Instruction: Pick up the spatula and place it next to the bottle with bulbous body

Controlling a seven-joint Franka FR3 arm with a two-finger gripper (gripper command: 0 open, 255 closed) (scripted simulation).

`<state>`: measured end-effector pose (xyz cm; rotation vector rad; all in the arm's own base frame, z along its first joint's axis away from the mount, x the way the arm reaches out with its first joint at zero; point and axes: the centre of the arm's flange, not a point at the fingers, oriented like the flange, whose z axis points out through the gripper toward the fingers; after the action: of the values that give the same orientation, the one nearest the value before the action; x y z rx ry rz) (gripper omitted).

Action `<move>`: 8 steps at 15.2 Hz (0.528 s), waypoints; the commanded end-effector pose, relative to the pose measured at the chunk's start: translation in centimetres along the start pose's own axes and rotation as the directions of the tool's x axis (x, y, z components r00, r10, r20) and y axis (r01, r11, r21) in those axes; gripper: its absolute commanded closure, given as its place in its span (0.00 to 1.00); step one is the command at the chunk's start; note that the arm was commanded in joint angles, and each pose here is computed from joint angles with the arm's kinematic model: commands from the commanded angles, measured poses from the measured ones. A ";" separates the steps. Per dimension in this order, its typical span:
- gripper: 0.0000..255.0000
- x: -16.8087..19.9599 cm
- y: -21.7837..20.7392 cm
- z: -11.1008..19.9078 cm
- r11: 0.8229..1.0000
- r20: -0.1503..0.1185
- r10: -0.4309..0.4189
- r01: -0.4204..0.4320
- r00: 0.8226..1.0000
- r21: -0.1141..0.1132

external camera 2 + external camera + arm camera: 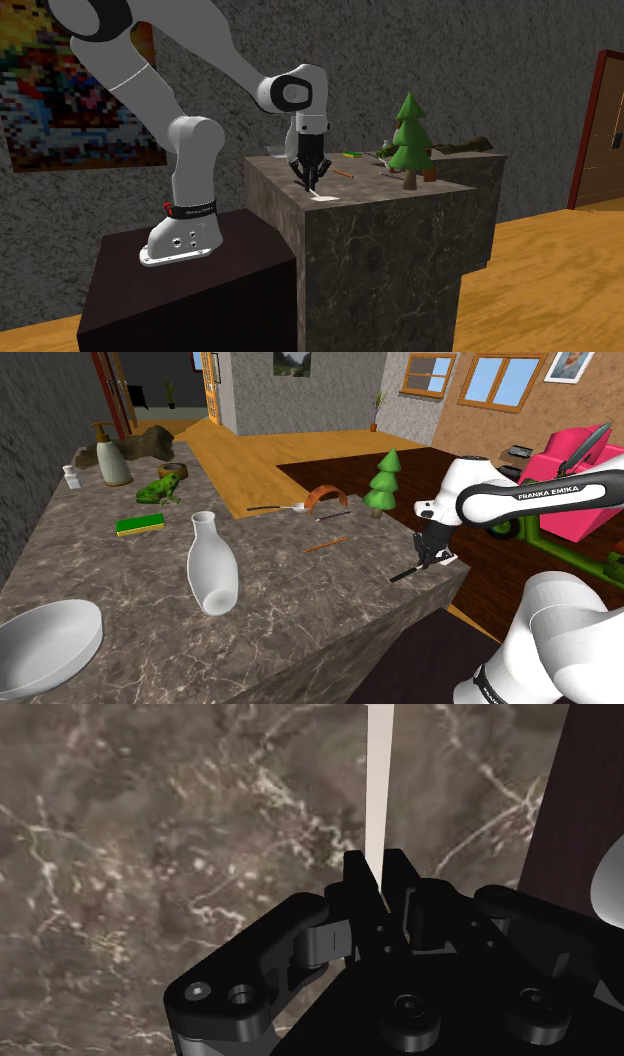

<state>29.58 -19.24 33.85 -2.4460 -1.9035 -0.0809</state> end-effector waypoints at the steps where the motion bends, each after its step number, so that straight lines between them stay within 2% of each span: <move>1: 1.00 0.0 0.0 0.0 1.000 0.000 0.000 0.000 1.000 0.000; 6: 1.00 0.0 0.0 0.0 1.000 0.000 0.000 0.000 1.000 0.000; 8: 1.00 0.1 0.0 -1.1 1.000 0.000 0.000 0.000 1.000 0.000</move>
<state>29.58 -19.30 34.54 -2.4461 -1.9039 -0.0815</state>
